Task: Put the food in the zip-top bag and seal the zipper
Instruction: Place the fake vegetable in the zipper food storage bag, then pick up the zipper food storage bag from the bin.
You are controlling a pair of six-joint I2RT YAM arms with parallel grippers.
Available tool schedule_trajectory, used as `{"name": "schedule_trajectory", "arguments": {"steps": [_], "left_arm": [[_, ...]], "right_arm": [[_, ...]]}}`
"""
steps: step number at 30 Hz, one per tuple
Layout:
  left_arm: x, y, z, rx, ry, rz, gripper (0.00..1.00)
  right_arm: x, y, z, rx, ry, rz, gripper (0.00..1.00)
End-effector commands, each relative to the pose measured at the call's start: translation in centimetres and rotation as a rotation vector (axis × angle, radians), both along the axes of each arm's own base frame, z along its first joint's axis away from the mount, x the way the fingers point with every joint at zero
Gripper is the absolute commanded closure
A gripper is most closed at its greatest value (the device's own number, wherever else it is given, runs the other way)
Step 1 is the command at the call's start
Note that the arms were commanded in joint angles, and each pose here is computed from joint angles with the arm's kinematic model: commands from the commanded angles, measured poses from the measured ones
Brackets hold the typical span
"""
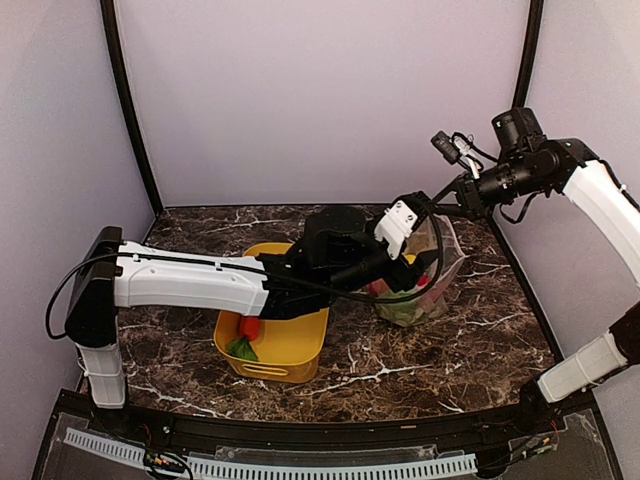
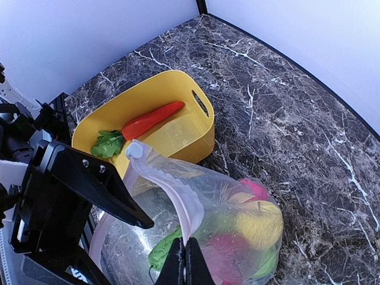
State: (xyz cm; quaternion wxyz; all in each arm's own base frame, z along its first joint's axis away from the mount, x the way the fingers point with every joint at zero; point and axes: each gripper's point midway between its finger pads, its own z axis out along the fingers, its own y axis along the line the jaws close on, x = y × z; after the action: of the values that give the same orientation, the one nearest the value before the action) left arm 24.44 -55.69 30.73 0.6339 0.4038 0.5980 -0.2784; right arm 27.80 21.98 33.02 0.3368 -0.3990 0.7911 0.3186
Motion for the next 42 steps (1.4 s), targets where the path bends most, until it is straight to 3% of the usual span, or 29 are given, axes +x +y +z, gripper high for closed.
{"name": "schedule_trajectory", "arguments": {"steps": [1, 6, 10, 14, 17, 21, 28, 33, 42], "left_arm": [[-1.4, 2.4, 5.7, -0.103, -0.002, -0.026, 0.31], [-2.9, 5.7, 7.2, -0.142, 0.042, -0.043, 0.31], [-3.4, 8.8, 6.4, -0.122, 0.097, -0.003, 0.31], [-2.4, 12.5, 3.0, -0.027, 0.197, 0.148, 0.31], [-1.5, 16.4, 0.8, -0.041, 0.265, 0.299, 0.30], [-1.1, 20.2, -1.6, -0.024, 0.301, 0.425, 0.25], [-1.0, 25.3, -10.1, 0.280, 0.400, 0.630, 0.24], [-1.4, 28.5, -14.0, 0.404, 0.502, 0.724, 0.31], [-0.5, 30.4, -17.0, 0.431, 0.662, 0.793, 0.35]], "right_arm": [[-0.3, 0.2, 1.0, 0.026, -0.048, 0.006, 1.00], [-0.1, 0.2, 0.8, 0.021, -0.049, 0.002, 1.00], [1.2, -0.8, 3.3, -0.018, -0.169, -0.059, 1.00], [3.1, -1.6, 3.0, -0.082, -0.201, -0.125, 1.00], [3.2, -1.8, 4.0, -0.057, -0.243, -0.145, 1.00], [4.2, -2.2, 0.6, -0.137, -0.159, -0.169, 1.00], [6.9, -5.7, 7.1, -0.167, -0.427, -0.357, 1.00], [8.7, -7.2, 5.6, -0.193, -0.381, -0.412, 1.00], [4.6, -3.4, -0.9, -0.034, -0.188, -0.195, 1.00]]}}
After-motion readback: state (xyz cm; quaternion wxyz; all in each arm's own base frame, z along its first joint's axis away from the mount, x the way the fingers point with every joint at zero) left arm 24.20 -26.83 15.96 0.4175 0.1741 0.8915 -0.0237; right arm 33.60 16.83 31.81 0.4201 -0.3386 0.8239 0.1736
